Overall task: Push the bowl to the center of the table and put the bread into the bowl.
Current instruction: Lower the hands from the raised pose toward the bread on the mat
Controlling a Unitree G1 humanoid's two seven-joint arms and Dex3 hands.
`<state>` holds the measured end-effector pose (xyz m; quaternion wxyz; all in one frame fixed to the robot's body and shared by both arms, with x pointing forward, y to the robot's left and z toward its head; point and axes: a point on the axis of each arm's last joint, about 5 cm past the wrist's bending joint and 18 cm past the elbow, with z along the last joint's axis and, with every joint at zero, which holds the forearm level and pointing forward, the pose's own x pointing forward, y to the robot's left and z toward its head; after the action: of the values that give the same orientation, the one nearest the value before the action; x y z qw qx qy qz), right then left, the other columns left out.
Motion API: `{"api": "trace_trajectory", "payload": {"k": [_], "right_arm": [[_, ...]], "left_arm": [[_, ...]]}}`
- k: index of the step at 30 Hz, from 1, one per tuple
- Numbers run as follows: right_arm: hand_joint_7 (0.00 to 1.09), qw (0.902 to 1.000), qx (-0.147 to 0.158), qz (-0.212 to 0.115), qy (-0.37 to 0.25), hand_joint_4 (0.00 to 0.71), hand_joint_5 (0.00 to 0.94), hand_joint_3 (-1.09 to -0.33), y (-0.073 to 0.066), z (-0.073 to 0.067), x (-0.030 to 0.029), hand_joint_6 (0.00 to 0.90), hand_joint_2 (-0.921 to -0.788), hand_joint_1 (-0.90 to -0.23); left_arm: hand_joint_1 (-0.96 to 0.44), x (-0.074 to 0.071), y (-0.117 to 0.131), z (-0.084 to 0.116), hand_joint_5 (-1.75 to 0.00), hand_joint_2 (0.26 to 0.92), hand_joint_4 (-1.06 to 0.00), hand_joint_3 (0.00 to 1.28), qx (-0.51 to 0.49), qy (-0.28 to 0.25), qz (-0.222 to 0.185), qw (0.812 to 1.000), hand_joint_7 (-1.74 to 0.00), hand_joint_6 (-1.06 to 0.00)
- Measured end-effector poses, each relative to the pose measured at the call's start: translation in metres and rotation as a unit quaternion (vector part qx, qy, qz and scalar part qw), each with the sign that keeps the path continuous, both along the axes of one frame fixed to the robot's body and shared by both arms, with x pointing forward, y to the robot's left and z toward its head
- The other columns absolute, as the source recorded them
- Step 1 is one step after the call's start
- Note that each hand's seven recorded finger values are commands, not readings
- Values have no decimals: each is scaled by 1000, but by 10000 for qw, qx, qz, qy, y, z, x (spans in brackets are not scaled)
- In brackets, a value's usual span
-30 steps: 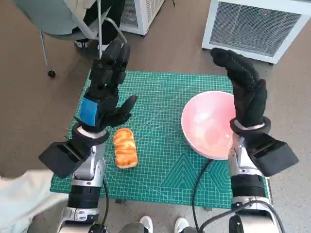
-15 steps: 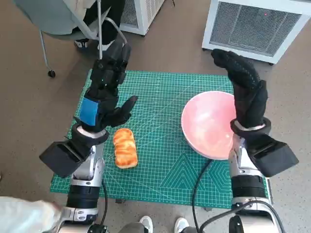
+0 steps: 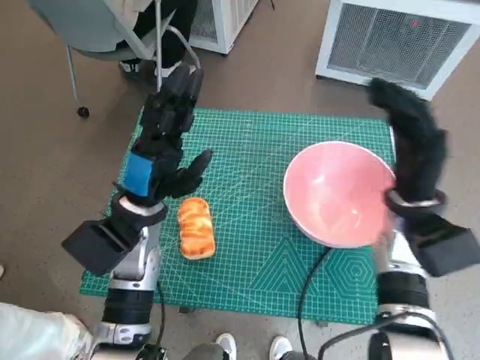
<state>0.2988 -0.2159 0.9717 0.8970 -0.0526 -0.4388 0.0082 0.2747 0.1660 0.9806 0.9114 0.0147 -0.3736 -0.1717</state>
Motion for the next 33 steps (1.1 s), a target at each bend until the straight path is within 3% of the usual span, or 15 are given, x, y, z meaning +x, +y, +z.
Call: {"api": "trace_trajectory", "payload": {"k": [8, 16, 23, 33], "right_arm": [[618, 9914, 424, -1001, 728, 327, 3, -869, -265, -227, -61, 57, -921, -528], [479, 9625, 847, -1713, 1925, 328, 0, -861, -453, -515, -143, 137, -921, -513], [402, 9377, 1148, -1737, 2782, 306, 0, -842, -441, -735, -200, 134, -921, -510], [304, 9080, 1524, -1323, 3672, 308, 2, -820, -255, -945, -204, 188, -921, -513]], "left_arm": [[-421, -14, 9, -33, -1, 921, -105, 428, -11, 75, 17, 10000, -392, 1], [-424, -15, 10, -37, -3, 921, -107, 426, -22, 88, 27, 10000, -407, 1], [-424, -13, 7, -39, -3, 921, -108, 427, -45, 122, 42, 9999, -413, 1], [-429, -11, 9, -40, -2, 921, -108, 427, -44, 147, 42, 9999, -415, 1]]}}
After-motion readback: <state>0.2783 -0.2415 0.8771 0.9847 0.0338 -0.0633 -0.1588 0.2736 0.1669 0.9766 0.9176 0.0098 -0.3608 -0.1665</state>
